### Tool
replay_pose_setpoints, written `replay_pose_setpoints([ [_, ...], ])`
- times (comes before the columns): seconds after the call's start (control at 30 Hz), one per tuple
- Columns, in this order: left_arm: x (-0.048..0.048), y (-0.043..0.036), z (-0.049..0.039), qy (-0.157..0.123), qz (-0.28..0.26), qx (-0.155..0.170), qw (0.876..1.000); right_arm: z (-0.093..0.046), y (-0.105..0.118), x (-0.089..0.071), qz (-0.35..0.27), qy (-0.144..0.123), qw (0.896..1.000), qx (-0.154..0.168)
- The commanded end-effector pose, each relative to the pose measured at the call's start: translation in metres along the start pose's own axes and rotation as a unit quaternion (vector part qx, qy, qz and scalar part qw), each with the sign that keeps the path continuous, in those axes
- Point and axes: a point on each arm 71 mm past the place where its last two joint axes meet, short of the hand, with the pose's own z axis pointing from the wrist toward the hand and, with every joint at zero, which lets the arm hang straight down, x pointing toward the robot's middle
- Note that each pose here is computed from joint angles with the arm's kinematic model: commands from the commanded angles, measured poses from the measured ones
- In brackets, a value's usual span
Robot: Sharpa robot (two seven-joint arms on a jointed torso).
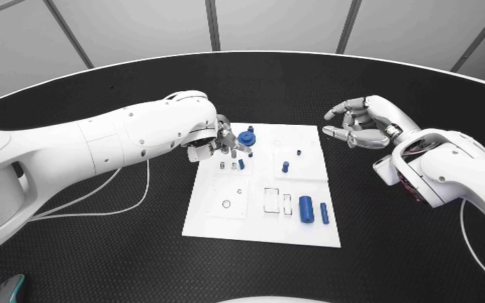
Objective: Assemble the parts on the task board
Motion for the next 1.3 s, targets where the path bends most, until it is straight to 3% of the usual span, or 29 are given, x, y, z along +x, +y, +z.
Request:
replay_pose_setpoints([
  [0.03, 0.001, 0.0027, 0.0015, 0.002, 0.0, -0.019, 1.0, 0.0, 0.0, 0.0, 0.0, 0.0, 1.0, 0.0],
  [1.3, 0.0123, 0.0009, 0.0159, 0.026, 0.012, -0.032, 0.999, 0.002, 0.001, 0.002, 0.0, 0.002, 1.0, 0.0],
])
